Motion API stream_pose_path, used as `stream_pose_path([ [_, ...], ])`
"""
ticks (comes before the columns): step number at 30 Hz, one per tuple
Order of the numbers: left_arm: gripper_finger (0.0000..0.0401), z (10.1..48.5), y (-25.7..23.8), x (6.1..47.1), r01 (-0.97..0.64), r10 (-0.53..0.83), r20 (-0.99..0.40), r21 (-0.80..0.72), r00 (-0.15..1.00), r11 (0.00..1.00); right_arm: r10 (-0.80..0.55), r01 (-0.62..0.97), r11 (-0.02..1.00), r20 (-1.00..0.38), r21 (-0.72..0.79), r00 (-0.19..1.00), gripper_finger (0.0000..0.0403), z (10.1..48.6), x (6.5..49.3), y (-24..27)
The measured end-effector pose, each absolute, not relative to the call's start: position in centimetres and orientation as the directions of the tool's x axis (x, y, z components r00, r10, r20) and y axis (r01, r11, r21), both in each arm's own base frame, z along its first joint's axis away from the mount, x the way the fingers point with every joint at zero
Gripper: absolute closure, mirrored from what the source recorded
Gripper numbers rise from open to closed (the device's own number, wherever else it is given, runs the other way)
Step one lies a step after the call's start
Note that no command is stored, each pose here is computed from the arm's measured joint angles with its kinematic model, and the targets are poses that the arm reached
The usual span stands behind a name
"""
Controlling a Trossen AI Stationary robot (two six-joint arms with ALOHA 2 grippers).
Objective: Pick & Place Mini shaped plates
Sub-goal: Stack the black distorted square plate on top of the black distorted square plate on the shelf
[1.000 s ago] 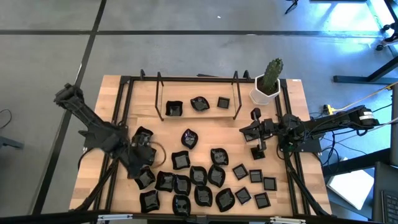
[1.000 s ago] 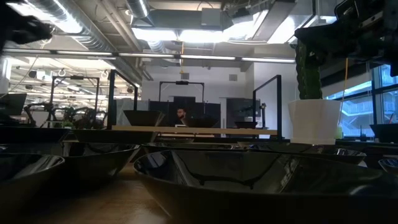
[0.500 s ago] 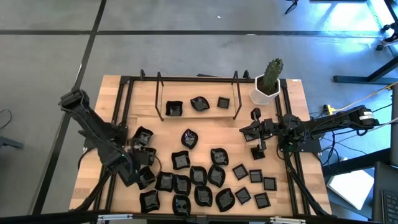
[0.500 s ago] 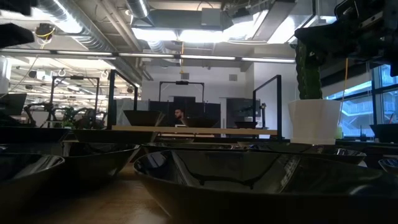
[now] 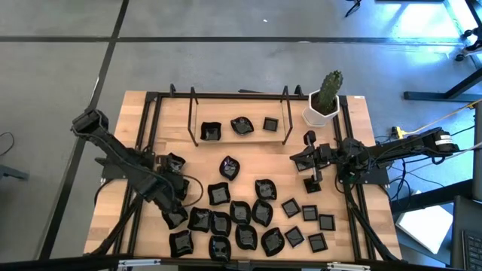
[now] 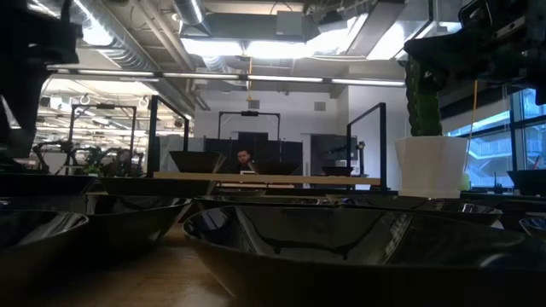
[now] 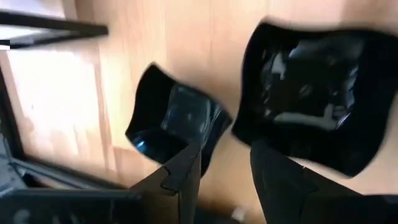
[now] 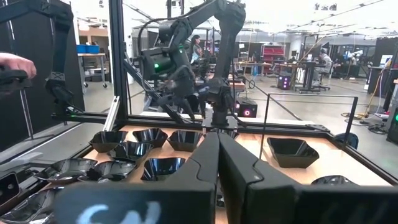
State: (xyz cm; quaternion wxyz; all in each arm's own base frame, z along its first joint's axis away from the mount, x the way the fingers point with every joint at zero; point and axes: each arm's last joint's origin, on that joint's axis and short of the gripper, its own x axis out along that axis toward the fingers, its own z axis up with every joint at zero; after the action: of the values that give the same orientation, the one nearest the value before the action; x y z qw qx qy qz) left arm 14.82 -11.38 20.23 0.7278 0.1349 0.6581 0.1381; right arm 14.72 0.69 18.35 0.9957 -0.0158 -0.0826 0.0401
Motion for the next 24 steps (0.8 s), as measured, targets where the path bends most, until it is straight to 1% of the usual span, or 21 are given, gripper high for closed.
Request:
stream_pose_path([
  [4,0.0269,19.0,-10.5,13.7,0.018,0.415,-0.91,0.415,0.007,0.91,0.083,-0.077,0.996,0.163,-0.039,0.983,0.0393,18.3,14.7,0.7],
  [7,0.0269,18.1,-10.0,13.1,0.021,0.434,-0.901,0.433,-0.03,0.901,0.083,-0.077,0.996,0.163,-0.04,0.983,0.0393,18.3,14.7,0.7],
  [12,0.0271,17.6,-9.9,13.0,0.032,0.428,-0.903,0.427,-0.032,0.904,0.082,-0.077,0.996,0.161,-0.04,0.984,0.0393,18.3,14.7,0.7],
  [15,0.0271,17.3,-10.0,13.0,0.047,0.39,-0.919,0.388,-0.05,0.92,0.082,-0.077,0.996,0.16,-0.039,0.984,0.0393,18.3,14.7,0.7],
  [24,0.0272,16.5,-9.8,12.7,0.052,0.395,-0.917,0.392,-0.052,0.918,0.082,-0.077,0.996,0.16,-0.04,0.984,0.0393,18.3,14.7,0.7],
])
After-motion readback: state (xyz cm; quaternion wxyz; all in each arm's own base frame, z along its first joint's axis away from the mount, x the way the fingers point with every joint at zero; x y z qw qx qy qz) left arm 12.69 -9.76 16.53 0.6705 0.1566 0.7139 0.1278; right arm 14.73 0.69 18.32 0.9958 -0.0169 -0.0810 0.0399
